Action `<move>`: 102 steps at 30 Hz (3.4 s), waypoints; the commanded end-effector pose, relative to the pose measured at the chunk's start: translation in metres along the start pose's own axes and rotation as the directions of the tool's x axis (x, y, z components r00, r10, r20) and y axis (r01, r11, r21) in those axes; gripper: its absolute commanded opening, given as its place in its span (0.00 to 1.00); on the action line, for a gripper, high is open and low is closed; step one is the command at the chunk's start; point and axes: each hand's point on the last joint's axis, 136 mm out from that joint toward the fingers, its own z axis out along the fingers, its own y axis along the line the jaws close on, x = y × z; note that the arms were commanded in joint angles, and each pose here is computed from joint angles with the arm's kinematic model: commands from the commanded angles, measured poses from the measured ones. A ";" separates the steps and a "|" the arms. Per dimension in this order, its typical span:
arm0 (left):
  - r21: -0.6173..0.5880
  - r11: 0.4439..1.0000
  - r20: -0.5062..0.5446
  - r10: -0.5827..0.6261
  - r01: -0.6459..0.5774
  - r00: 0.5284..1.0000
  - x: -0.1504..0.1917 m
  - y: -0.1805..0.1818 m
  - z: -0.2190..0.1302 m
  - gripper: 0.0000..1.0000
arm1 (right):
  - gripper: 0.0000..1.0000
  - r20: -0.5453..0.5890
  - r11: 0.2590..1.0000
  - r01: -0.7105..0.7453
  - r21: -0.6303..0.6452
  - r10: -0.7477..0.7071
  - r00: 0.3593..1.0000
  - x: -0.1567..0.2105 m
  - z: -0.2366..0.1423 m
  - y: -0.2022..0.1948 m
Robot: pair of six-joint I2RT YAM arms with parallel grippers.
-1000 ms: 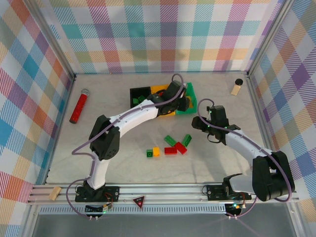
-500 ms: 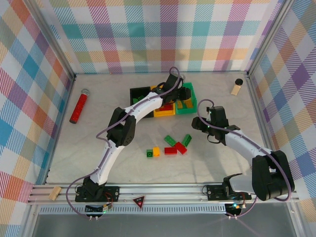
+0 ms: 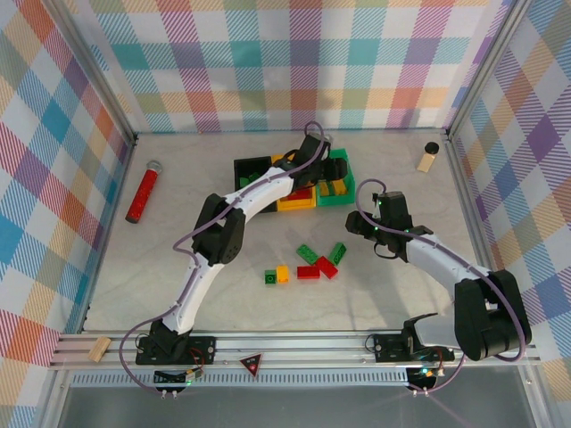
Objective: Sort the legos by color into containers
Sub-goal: Place the lego in the container, then pick up the lego from the center of the table, then place the lego in the container.
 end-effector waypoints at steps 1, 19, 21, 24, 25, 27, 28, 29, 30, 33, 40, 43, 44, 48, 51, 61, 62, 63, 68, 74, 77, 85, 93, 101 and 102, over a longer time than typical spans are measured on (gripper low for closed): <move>0.058 0.997 0.109 0.048 -0.055 0.993 -0.034 -0.035 -0.052 0.55 | 0.66 0.003 1.000 0.002 -0.018 -0.002 1.000 -0.002 0.003 0.003; -0.011 0.989 0.093 0.150 -0.149 0.984 0.076 0.000 -0.167 0.55 | 0.66 -0.050 0.998 -0.024 -0.054 0.021 0.999 0.008 0.016 0.006; -0.049 0.988 0.106 0.151 -0.147 0.983 0.097 0.019 -0.177 0.55 | 0.66 -0.055 0.999 -0.023 -0.042 0.020 0.998 0.009 0.018 0.004; -0.085 0.989 0.098 0.126 -0.118 0.987 0.120 0.042 -0.187 0.55 | 0.66 -0.066 0.999 -0.022 -0.027 0.020 0.998 0.010 0.023 0.001; -0.100 0.989 0.089 0.122 -0.113 0.989 0.126 0.048 -0.190 0.55 | 0.66 -0.072 0.999 -0.023 -0.023 0.021 0.997 0.011 0.024 0.000; -0.131 0.986 0.066 0.116 -0.107 0.991 0.138 0.060 -0.196 0.55 | 0.66 -0.080 0.999 -0.022 -0.030 0.020 0.997 0.012 0.025 0.002; -0.141 0.984 0.060 0.114 -0.105 0.992 0.142 0.065 -0.199 0.55 | 0.66 -0.083 0.999 -0.022 -0.032 0.019 0.996 0.013 0.026 0.002; -0.147 0.984 0.056 0.112 -0.103 0.992 0.146 0.069 -0.202 0.55 | 0.66 -0.087 0.999 -0.021 -0.033 0.018 0.996 0.014 0.026 0.002; -0.150 0.984 0.054 0.110 -0.101 0.992 0.149 0.071 -0.205 0.55 | 0.66 -0.098 0.999 -0.021 -0.032 0.018 0.995 0.016 0.026 0.001; -0.155 0.983 0.044 0.101 -0.093 0.994 0.160 0.078 -0.213 0.55 | 0.66 -0.153 1.000 -0.019 -0.014 0.016 0.988 0.023 0.029 -0.001; -0.171 0.983 0.067 0.079 -0.067 0.995 0.176 0.094 -0.232 0.55 | 0.67 -0.256 0.998 -0.060 -0.021 0.052 0.965 0.039 0.010 0.010; -0.172 0.983 0.088 0.076 -0.060 0.993 0.179 0.099 -0.239 0.55 | 0.68 -0.303 0.997 -0.080 -0.007 0.074 0.950 0.051 0.004 0.014; -0.175 0.983 0.090 0.077 -0.060 0.993 0.180 0.101 -0.241 0.55 | 0.68 -0.315 0.996 -0.087 -0.003 0.081 0.945 0.055 0.003 0.015; -0.186 0.980 0.086 0.086 -0.068 0.993 0.185 0.105 -0.248 0.55 | 0.68 -0.346 0.996 -0.085 0.027 0.089 0.934 0.069 0.001 0.017; -0.196 0.978 0.086 0.087 -0.069 0.992 0.189 0.110 -0.252 0.55 | 0.69 -0.368 0.996 -0.081 0.028 0.086 0.926 0.074 0.004 0.023; -0.235 0.970 0.104 0.088 -0.062 0.991 0.193 0.122 -0.267 0.55 | 0.66 -0.422 0.998 -0.021 0.060 0.045 0.905 0.088 0.029 0.040; -0.247 0.967 0.110 0.087 -0.057 0.990 0.192 0.124 -0.270 0.55 | 0.65 -0.423 0.998 -0.019 0.060 0.042 0.905 0.089 0.031 0.040; -0.263 0.963 0.113 0.085 -0.053 0.990 0.193 0.127 -0.273 0.55 | 0.65 -0.427 0.998 -0.016 0.066 0.043 0.903 0.091 0.032 0.039; -0.382 0.924 0.155 0.048 0.015 0.987 0.193 0.153 -0.290 0.57 | 0.61 -0.450 0.997 -0.004 0.083 0.041 0.892 0.100 0.036 0.036; -0.460 0.886 0.148 0.008 0.061 0.989 0.200 0.174 -0.292 0.56 | 0.37 -0.458 0.996 0.007 0.089 0.035 0.888 0.107 0.040 0.034; -0.491 0.867 0.154 -0.010 0.085 0.988 0.201 0.181 -0.295 0.54 | 0.28 -0.444 0.997 0.018 0.076 0.018 0.896 0.101 0.039 0.039; -0.489 0.853 0.179 -0.106 0.182 0.978 0.205 0.195 -0.299 0.52 | 0.23 -0.363 0.998 0.063 -0.006 -0.061 0.930 0.057 0.038 0.079; -0.462 0.858 0.119 -0.192 0.225 0.974 0.218 0.197 -0.293 0.52 | 0.26 -0.296 0.970 0.194 -0.147 -0.230 0.927 0.001 0.059 0.168; -0.459 0.860 0.020 -0.239 0.221 0.971 0.234 0.192 -0.289 0.52 | 0.27 -0.252 0.938 0.252 -0.239 -0.311 0.916 -0.035 0.095 0.240; -0.478 0.853 -0.003 -0.239 0.209 0.971 0.238 0.194 -0.291 0.53 | 0.27 -0.251 0.934 0.256 -0.247 -0.317 0.915 -0.038 0.100 0.247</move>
